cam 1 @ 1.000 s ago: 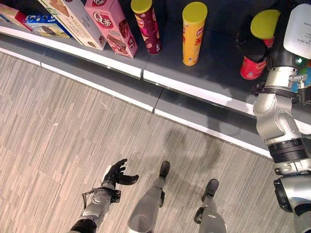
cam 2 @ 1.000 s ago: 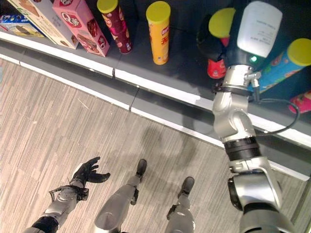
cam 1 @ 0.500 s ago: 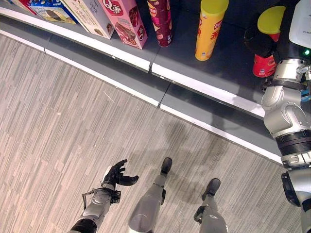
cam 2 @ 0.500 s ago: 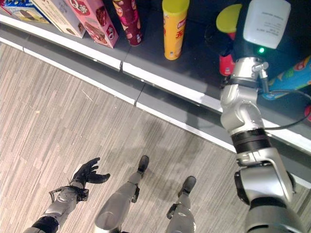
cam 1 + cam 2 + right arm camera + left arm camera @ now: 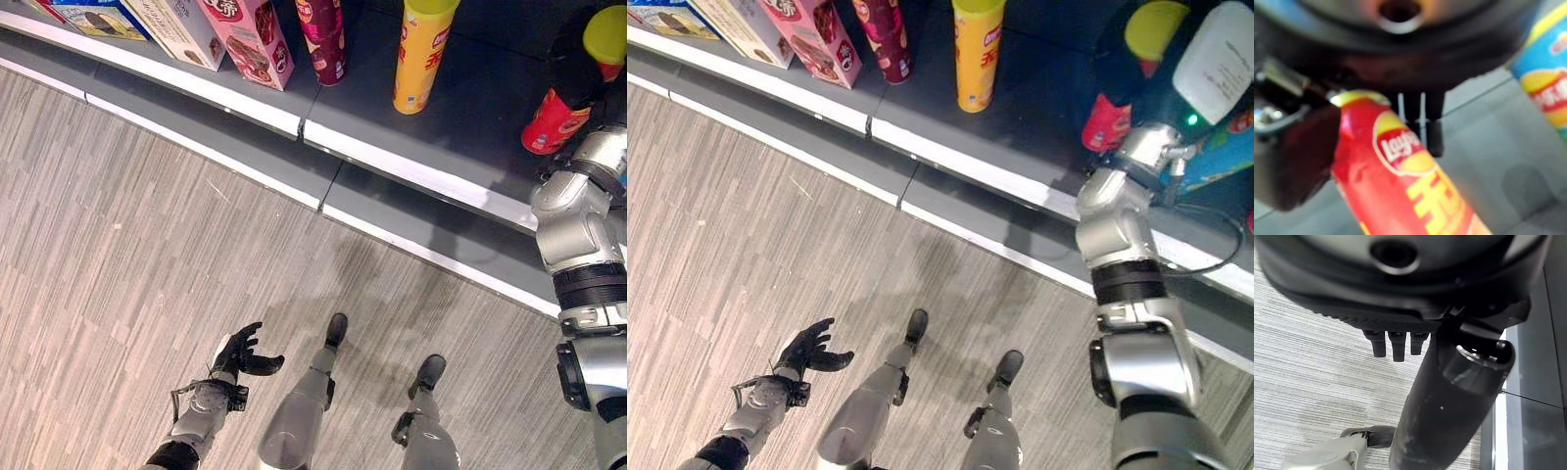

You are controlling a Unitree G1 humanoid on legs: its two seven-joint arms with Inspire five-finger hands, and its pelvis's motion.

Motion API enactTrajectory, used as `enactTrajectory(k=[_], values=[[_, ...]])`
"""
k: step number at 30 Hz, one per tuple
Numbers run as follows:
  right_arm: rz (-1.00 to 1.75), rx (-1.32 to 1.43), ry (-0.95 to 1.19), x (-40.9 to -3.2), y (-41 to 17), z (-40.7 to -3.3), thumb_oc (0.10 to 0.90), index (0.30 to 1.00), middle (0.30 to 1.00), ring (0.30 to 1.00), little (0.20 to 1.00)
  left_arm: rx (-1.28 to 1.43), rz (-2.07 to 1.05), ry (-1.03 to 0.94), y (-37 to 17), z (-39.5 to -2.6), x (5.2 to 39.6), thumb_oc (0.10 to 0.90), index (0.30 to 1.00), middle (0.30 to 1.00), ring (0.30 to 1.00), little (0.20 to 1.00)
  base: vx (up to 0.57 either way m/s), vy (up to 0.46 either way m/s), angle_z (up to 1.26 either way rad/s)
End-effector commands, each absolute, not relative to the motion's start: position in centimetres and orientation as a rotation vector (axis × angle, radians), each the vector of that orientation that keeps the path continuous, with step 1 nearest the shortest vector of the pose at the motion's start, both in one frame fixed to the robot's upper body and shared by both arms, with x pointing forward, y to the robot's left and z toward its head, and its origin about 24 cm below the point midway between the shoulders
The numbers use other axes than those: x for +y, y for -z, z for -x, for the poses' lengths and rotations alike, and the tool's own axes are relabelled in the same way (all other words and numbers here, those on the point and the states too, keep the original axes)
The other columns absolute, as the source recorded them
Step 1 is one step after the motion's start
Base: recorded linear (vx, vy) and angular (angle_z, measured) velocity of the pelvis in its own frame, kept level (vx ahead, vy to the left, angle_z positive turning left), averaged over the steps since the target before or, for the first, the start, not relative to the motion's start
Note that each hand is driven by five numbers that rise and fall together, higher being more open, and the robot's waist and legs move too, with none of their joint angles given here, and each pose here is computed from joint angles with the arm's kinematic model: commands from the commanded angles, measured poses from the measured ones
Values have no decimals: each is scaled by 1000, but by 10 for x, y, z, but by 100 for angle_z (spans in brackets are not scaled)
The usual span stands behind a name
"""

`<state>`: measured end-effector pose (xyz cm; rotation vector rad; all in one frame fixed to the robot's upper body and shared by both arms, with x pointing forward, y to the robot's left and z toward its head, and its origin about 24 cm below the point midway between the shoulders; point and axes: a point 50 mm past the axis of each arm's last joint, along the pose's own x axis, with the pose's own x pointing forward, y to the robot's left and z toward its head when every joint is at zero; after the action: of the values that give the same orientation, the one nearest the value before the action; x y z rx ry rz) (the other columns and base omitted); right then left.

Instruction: Put the goods on the table back onto the shelves and tidy them up.

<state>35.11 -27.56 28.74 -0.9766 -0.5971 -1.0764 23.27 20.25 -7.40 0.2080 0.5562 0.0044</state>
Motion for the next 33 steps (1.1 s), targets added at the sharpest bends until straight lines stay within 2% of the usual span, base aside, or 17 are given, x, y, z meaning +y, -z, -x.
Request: enactTrajectory(k=[1, 14, 15, 33], values=[[877, -875, 1202, -266, -346, -334, 400, 300, 300, 300, 300, 532, -273, -35, 72, -232, 216, 800, 900, 900, 900, 900, 0, 0, 0], [808, -852, 1199, -268, -345, -340, 400, 300, 300, 300, 300, 530, -280, -40, 72, -234, 216, 800, 900, 900, 900, 900, 3, 0, 0], [158, -537, 328, -222, -229, -369, 400, 300, 300, 300, 300, -52, -953, -499, -112, -338, 300, 800, 900, 900, 900, 900, 38, -25, 2], [259, -706, 286, -201, -259, -357, 400, 300, 300, 300, 300, 22, -958, -484, -95, -333, 302, 800, 900, 900, 900, 900, 2, -15, -4]])
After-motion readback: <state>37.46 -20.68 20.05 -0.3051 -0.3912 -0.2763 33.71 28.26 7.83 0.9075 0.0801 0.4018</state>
